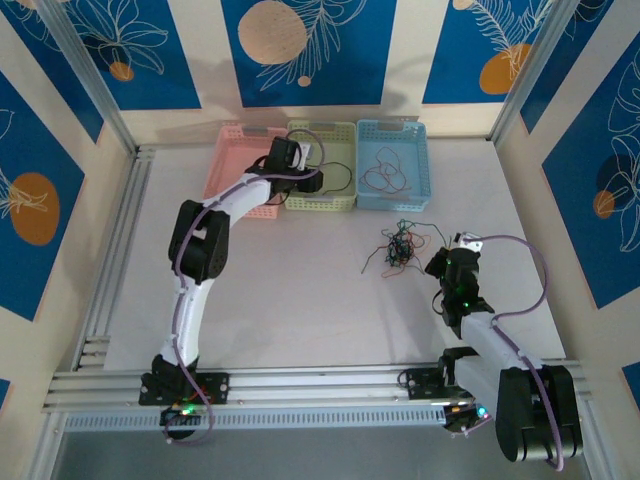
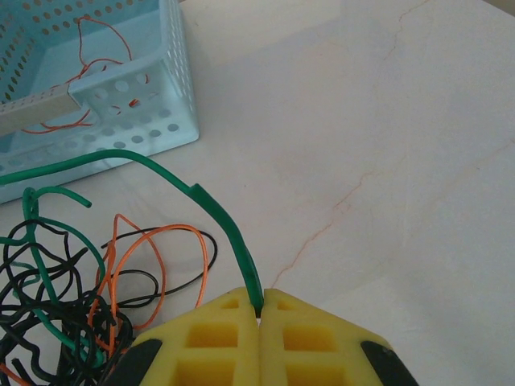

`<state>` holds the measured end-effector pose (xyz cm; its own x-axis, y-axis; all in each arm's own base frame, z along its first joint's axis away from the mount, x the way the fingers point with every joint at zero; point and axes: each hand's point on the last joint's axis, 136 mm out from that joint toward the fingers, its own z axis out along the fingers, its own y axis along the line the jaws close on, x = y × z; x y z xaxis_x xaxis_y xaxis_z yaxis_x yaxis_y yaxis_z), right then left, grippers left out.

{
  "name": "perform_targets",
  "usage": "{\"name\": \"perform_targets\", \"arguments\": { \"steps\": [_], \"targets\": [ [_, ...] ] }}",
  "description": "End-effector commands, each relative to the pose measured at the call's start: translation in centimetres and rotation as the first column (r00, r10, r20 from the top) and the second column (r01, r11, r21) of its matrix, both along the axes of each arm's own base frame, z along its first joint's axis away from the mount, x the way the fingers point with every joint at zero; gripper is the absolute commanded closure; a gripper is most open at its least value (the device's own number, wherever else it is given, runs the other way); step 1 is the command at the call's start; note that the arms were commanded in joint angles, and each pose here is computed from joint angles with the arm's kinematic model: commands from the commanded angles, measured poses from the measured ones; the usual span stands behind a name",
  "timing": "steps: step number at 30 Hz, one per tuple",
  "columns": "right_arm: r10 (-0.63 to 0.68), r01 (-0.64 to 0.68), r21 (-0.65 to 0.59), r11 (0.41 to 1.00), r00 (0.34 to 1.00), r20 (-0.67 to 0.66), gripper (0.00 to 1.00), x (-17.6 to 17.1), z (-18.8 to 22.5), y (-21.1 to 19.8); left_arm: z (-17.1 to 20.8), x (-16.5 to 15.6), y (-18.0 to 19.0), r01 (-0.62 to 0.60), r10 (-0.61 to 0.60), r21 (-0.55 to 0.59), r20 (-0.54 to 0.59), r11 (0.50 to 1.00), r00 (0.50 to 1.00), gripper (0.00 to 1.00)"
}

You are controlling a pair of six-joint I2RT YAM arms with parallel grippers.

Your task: Untangle the cables

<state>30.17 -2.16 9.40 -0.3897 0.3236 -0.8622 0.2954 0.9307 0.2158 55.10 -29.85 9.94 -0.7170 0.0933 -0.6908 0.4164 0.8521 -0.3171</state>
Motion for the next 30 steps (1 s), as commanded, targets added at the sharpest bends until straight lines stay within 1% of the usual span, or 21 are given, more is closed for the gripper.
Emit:
{"name": "perform_targets", "arguments": {
  "steps": [1, 5, 7, 8, 9, 11, 12, 14, 16, 19, 22, 24, 25, 27, 30],
  "targets": [
    [0.007, -0.006, -0.018, 1.000, 0.998, 0.062, 1.00, 1.0, 2.1, 0.2, 6.0, -0.8, -1.2, 0.074, -0.069, -0.064, 0.076, 0.995, 0.995, 0.37],
    [0.009, -0.008, -0.021, 1.000, 0.998, 0.063, 1.00, 1.0, 2.1, 0.2, 10.3, -2.1, -0.4, 0.084, -0.073, -0.065, 0.150, 0.994, 0.986, 0.31],
    [0.006, -0.005, -0.019, 1.000, 0.998, 0.062, 1.00, 1.1, 2.1, 0.2, 13.8, -2.8, 0.4, 0.068, -0.050, -0.077, 0.218, 0.995, 0.975, 0.30],
    [0.005, -0.004, -0.015, 1.000, 0.998, 0.062, 1.00, 1.1, 2.1, 0.1, 16.0, -3.4, 0.6, 0.075, -0.045, -0.101, 0.273, 0.992, 0.961, 0.30],
    [0.006, -0.005, -0.012, 1.000, 0.998, 0.061, 1.00, 1.1, 2.0, 0.1, 18.7, -4.2, 0.9, 0.081, -0.036, -0.125, 0.329, 0.989, 0.944, 0.28],
    [0.014, -0.013, -0.011, 1.000, 0.998, 0.061, 1.00, 1.1, 2.0, 0.2, 22.6, -5.8, 1.6, 0.091, -0.027, -0.147, 0.388, 0.985, 0.921, 0.27],
    [0.021, -0.021, -0.012, 1.000, 0.998, 0.065, 1.00, 1.2, 2.1, 0.3, 24.1, -6.7, 2.1, 0.095, -0.026, -0.152, 0.404, 0.984, 0.914, 0.27],
    [0.047, -0.045, -0.019, 0.999, 0.997, 0.067, 1.00, 1.2, 2.3, 0.7, 25.5, -9.0, 2.8, 0.108, -0.030, -0.169, 0.411, 0.980, 0.911, 0.27],
    [0.079, -0.077, -0.028, 0.997, 0.994, 0.072, 1.00, 1.3, 2.9, 1.2, 25.8, -11.7, 3.6, 0.123, -0.036, -0.190, 0.408, 0.974, 0.912, 0.27],
    [0.159, -0.156, -0.046, 0.987, 0.983, 0.090, 1.00, 1.3, 4.0, 2.4, 24.5, -16.3, 5.2, 0.131, -0.043, -0.214, 0.371, 0.968, 0.928, 0.28],
    [0.276, -0.267, -0.092, 0.959, 0.955, 0.106, 1.00, 1.4, 5.3, 4.7, 22.7, -20.2, 7.3, 0.105, -0.032, -0.211, 0.322, 0.972, 0.946, 0.28],
    [0.368, -0.355, -0.120, 0.927, 0.923, 0.114, 1.00, 1.3, 6.3, 6.8, 21.3, -22.3, 8.6, 0.070, -0.012, -0.202, 0.277, 0.977, 0.961, 0.28],
    [0.423, -0.409, -0.121, 0.904, 0.897, 0.126, 1.00, 1.2, 7.0, 8.2, 20.6, -23.4, 9.2, 0.059, -0.008, -0.196, 0.253, 0.979, 0.967, 0.28],
    [0.539, -0.531, -0.098, 0.842, 0.826, 0.164, 1.00, 0.8, 8.2, 11.1, 19.6, -25.1, 9.9, 0.052, -0.012, -0.189, 0.208, 0.981, 0.978, 0.27],
    [0.710, -0.713, -0.075, 0.697, 0.672, 0.210, 1.00, -0.4, 9.3, 15.9, 18.1, -27.5, 9.7, 0.104, -0.080, -0.189, 0.133, 0.976, 0.988, 0.27]
  ]
}}
